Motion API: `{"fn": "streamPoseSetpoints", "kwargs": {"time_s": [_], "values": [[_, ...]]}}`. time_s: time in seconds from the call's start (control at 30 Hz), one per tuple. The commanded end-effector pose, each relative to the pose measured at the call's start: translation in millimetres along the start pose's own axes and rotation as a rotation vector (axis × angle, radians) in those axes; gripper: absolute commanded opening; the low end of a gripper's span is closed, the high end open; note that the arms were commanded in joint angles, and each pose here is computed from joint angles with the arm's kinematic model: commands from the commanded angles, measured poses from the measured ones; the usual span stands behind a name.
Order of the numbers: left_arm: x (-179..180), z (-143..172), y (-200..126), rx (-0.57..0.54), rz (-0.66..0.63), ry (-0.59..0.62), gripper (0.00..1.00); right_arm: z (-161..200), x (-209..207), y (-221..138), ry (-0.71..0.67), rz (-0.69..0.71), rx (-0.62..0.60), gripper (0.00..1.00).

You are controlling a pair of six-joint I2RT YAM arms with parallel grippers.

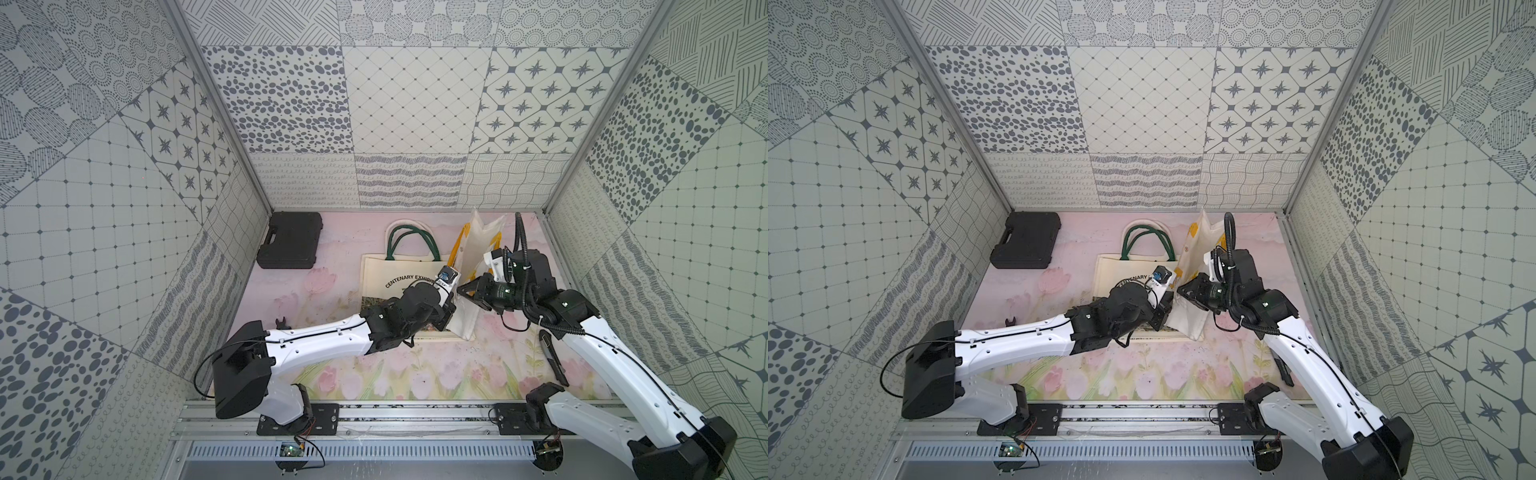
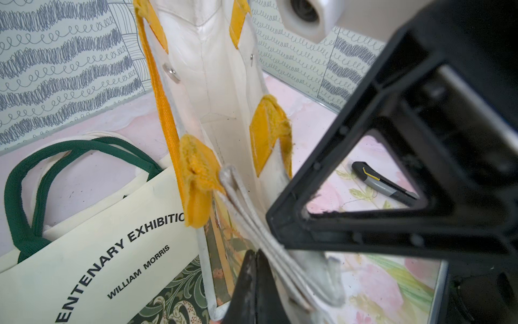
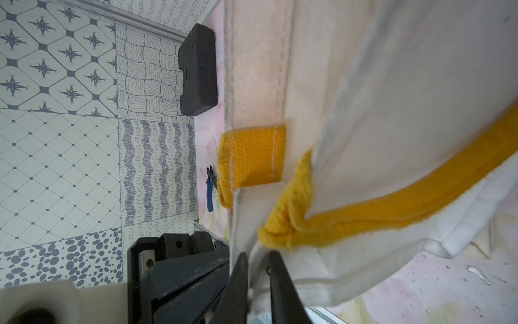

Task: Put away the canvas bag
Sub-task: Pick up the canvas bag from the center of the board.

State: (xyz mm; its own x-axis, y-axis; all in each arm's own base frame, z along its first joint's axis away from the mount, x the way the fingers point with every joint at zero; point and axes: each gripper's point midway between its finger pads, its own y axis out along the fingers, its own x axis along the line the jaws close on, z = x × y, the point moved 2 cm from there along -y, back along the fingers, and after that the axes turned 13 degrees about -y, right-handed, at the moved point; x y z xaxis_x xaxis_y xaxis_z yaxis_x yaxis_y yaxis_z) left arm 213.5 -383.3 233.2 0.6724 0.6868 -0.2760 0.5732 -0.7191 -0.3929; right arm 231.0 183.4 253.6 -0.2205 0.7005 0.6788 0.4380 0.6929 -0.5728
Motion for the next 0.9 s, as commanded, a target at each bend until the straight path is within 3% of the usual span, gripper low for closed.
{"fn": "streamPoseSetpoints", "kwargs": {"time_s": [0.0, 0.1, 0.43, 0.6, 0.87], "values": [[-11, 1, -12, -0.002, 0.088, -0.050, 0.00, -6, 8, -10, -0.075, 0.028, 0.002, 0.31], [-9, 3, -14, -0.001, 0.083, -0.055, 0.00, -11, 7, -17, -0.129, 0.090, 0.010, 0.38], [-15, -16, -12, -0.046, 0.081, -0.036, 0.00, -21, 14, -32, -0.298, 0.205, 0.065, 0.40], [-20, -24, -8, -0.056, 0.091, -0.026, 0.01, -18, 8, -19, -0.322, 0.230, 0.139, 0.41], [-31, -32, 0, -0.062, 0.128, -0.040, 0.01, -22, 4, -8, -0.314, 0.266, 0.142, 0.41]]}}
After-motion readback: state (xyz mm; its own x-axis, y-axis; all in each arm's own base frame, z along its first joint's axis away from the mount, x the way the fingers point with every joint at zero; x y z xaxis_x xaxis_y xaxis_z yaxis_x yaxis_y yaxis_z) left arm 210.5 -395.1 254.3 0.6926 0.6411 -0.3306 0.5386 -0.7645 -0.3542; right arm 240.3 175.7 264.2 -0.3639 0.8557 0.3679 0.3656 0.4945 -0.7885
